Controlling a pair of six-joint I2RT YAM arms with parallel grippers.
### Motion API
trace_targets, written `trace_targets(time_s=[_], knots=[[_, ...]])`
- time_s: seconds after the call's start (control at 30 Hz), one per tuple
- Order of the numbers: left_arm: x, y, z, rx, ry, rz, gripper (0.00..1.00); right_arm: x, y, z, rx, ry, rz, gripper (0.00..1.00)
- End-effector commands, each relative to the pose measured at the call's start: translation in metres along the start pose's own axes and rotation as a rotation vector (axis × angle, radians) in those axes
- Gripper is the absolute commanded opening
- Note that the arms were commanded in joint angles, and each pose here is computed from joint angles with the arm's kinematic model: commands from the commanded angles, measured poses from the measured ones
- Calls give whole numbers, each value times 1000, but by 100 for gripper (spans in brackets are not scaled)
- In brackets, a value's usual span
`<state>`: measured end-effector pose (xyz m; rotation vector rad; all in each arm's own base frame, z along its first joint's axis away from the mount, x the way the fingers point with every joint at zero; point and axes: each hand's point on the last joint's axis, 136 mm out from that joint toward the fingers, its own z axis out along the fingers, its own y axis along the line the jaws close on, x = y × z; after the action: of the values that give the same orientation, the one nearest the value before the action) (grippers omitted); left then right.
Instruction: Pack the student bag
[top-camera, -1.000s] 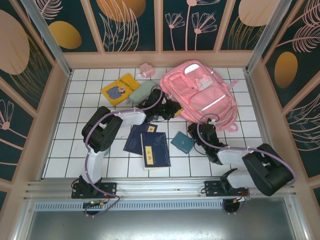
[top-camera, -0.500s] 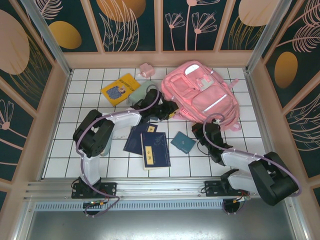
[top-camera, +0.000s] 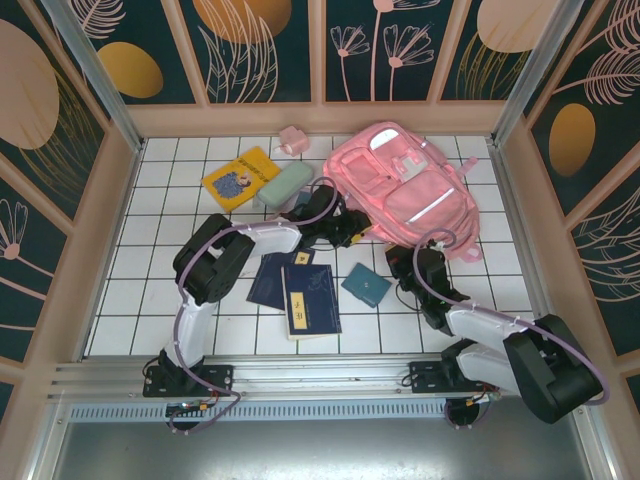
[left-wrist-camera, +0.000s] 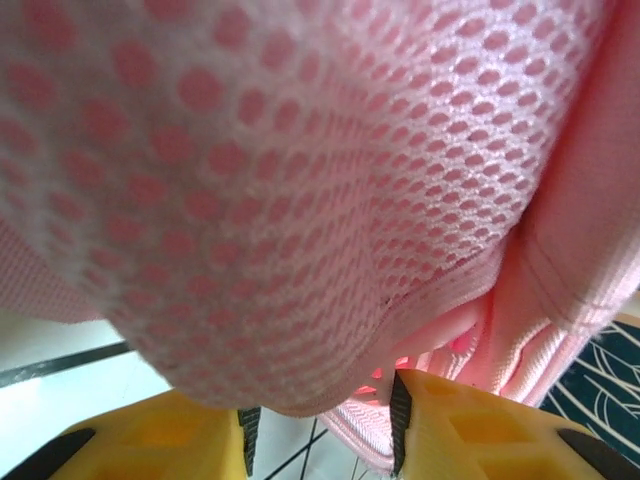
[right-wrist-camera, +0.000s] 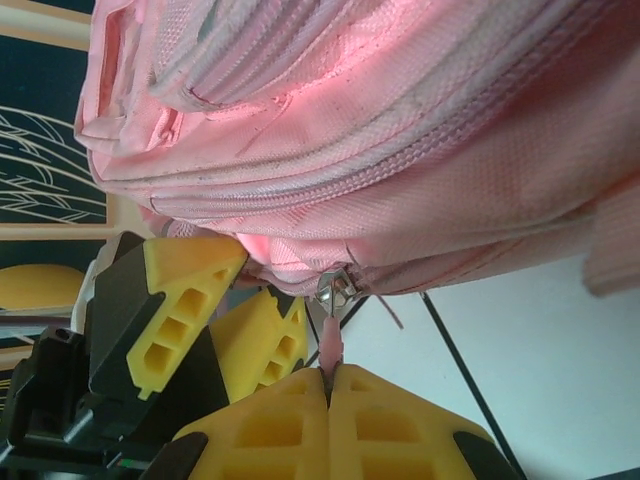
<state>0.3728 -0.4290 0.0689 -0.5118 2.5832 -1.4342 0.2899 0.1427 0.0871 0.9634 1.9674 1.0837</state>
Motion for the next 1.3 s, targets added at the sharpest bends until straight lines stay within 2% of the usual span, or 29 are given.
trace_targets(time_s=[0.0, 0.1, 0.17, 0.37, 0.5, 0.57, 0.83, 1.07, 1.2, 1.27], knots=[[-12, -12, 7, 30, -25, 8, 43, -2, 22, -4, -98, 0, 38, 0], [-17, -18, 11, 35, -31, 19, 45, -1, 23, -3, -111, 6, 51, 0], [-20, -24, 14, 40, -36, 32, 42, -1, 26, -2, -119, 8, 56, 0], [-25, -27, 15, 38, -55, 51, 16, 3, 30, -3, -132, 31, 60, 0], [-30, -23, 12, 22, -72, 55, 3, -1, 26, -5, -109, 17, 34, 0], [-34, -17, 8, 19, -81, 38, 0, -4, 21, -6, -67, -1, -7, 0], [-58, 6, -12, 11, -133, -21, 0, -21, -22, -22, 126, -78, -105, 0], [-71, 8, -22, 19, -155, -37, 0, -33, -38, -40, 145, -121, -107, 0], [-70, 3, -20, 34, -137, -29, 0, -23, -21, -36, 74, -42, -194, 0], [-67, 0, -19, 42, -124, -25, 0, -7, -7, -29, 42, 62, -281, 5]])
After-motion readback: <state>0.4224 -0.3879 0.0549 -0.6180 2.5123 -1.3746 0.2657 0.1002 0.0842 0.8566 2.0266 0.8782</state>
